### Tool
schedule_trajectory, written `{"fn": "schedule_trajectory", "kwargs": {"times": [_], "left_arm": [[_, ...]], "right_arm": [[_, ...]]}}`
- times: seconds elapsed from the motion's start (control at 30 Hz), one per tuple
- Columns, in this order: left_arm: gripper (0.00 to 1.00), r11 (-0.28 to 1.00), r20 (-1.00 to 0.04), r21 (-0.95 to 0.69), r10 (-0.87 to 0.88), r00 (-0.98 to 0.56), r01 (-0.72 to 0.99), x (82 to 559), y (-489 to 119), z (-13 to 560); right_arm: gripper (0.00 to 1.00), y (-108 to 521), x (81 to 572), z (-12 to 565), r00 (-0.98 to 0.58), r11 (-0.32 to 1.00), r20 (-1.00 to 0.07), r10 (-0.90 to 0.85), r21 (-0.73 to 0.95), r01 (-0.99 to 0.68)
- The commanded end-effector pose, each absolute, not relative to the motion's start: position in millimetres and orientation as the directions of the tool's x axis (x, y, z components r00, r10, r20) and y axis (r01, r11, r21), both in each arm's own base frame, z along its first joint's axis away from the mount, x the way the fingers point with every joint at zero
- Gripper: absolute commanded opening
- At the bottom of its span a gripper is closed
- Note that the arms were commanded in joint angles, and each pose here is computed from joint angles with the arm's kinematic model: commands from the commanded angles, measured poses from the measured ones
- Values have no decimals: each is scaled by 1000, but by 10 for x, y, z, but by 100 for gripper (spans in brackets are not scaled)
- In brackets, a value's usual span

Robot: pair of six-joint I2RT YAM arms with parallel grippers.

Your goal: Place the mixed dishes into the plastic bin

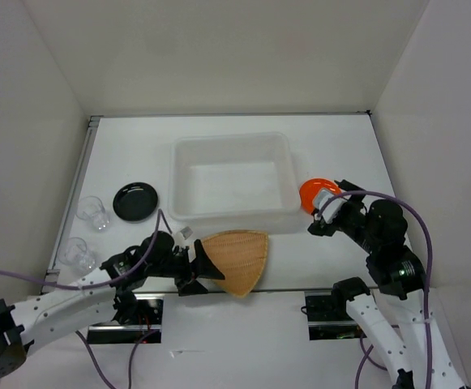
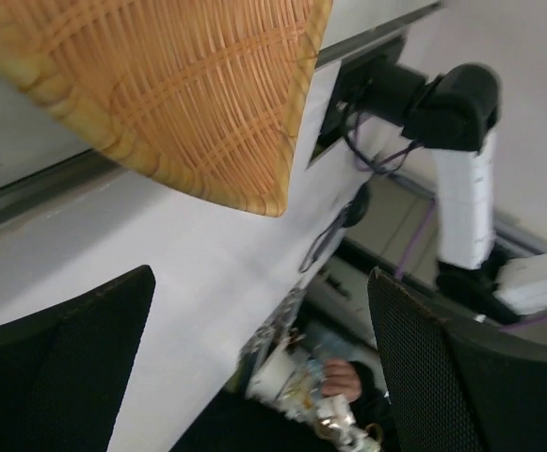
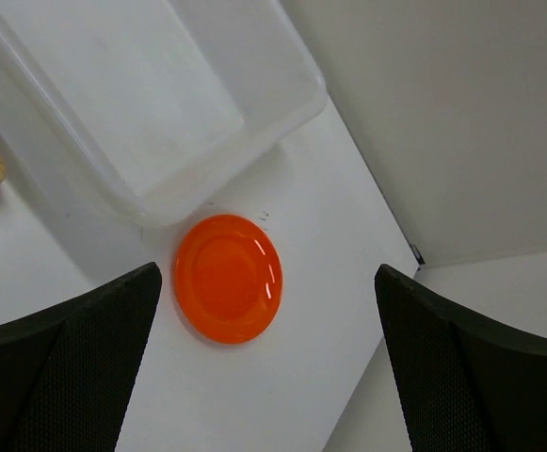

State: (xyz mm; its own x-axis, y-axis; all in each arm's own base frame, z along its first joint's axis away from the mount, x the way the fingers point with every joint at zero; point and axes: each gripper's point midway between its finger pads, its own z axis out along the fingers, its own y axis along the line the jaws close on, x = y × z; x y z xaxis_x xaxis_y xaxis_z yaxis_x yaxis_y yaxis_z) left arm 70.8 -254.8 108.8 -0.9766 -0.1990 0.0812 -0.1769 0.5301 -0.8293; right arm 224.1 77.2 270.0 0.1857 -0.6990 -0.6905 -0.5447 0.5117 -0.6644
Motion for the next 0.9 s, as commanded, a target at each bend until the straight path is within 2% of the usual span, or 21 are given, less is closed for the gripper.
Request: {"fn": "schedule_trajectory", "kwargs": {"times": [0.0,0.03,0.1,0.23,0.3,0.37,0.67,0.87], "left_arm": [[100,395,178,-864,-339,-924,-311,772,-2530,1167],[100,351,226,-863,-374,-899,-363,745,-2467,1097],[100,347,241,-851,-411,-879,-395,719,-2386,1018],[100,240,318,-853,-464,-827,-463,692,-2255,953],[100,167,317,-883,-477,-820,-439,728,-2216,1035],[100,165,304,-882,-515,-801,-441,774,-2164,985],[100,314,327,-763,-567,-756,-565,746,-2146,680],[100,470,244,-653,-612,-752,-594,829,-2135,606]], "right_arm": [[98,728,2188,2889,182,587,-734,-654,-644,-490],[98,688,2184,2934,174,595,-731,-660,-649,-474],[98,652,2193,2947,149,609,-735,-661,-642,-466],[98,605,2199,3011,148,612,-725,-672,-657,-440],[98,592,2160,3029,158,607,-719,-676,-666,-433],[98,596,2127,3031,170,598,-713,-680,-673,-436],[98,530,2102,3048,166,592,-695,-700,-694,-409],[98,485,2007,3091,181,593,-688,-703,-708,-384]]}}
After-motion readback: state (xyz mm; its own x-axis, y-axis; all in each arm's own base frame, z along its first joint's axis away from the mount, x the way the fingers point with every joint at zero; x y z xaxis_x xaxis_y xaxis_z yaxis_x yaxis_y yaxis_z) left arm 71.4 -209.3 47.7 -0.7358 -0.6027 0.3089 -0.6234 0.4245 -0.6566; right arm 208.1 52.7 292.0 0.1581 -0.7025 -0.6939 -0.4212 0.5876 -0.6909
